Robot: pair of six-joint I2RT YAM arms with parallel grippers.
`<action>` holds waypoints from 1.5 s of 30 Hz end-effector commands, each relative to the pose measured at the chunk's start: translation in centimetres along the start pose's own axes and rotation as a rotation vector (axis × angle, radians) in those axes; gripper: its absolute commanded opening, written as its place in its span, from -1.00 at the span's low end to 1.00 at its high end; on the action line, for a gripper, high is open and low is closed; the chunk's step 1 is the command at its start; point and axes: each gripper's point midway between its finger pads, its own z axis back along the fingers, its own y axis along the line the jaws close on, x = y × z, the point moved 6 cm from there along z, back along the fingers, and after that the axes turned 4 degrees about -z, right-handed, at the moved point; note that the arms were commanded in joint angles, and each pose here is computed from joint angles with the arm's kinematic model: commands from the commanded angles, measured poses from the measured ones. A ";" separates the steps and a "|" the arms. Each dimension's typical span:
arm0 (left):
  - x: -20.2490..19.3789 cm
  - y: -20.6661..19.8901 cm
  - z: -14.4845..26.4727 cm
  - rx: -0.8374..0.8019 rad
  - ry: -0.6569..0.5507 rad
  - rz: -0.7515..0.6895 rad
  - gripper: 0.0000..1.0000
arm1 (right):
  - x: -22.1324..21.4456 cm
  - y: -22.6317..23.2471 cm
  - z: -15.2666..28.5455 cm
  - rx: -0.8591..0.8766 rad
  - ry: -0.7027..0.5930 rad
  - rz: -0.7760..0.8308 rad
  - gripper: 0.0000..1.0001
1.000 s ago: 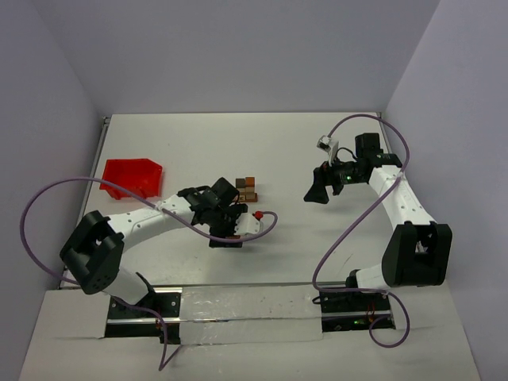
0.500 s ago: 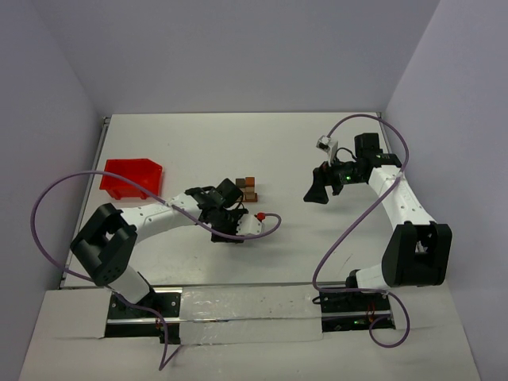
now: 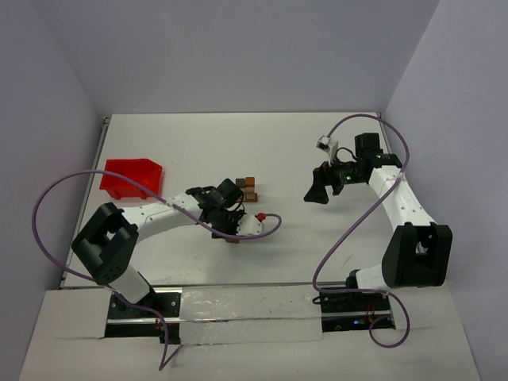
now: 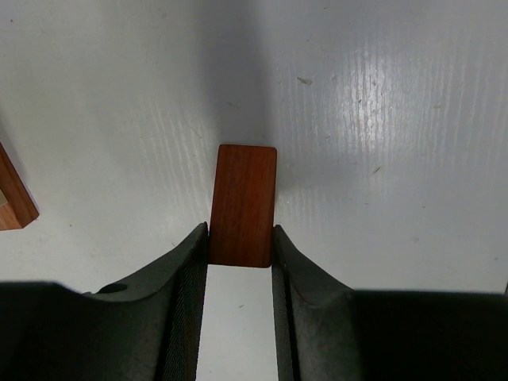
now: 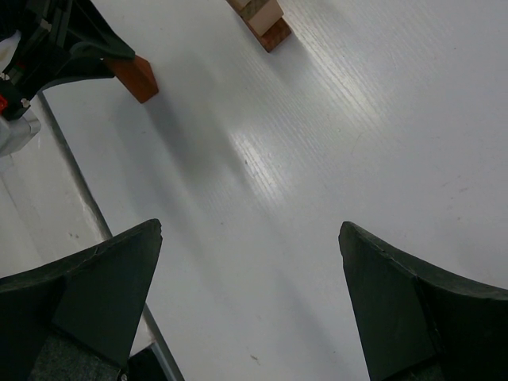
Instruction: Build the wood block tower
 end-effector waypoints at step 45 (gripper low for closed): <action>-0.8 1.1 23.2 -0.721 -1.159 1.195 -1.00 | 10.1 21.2 2.2 -0.628 -0.528 1.891 0.66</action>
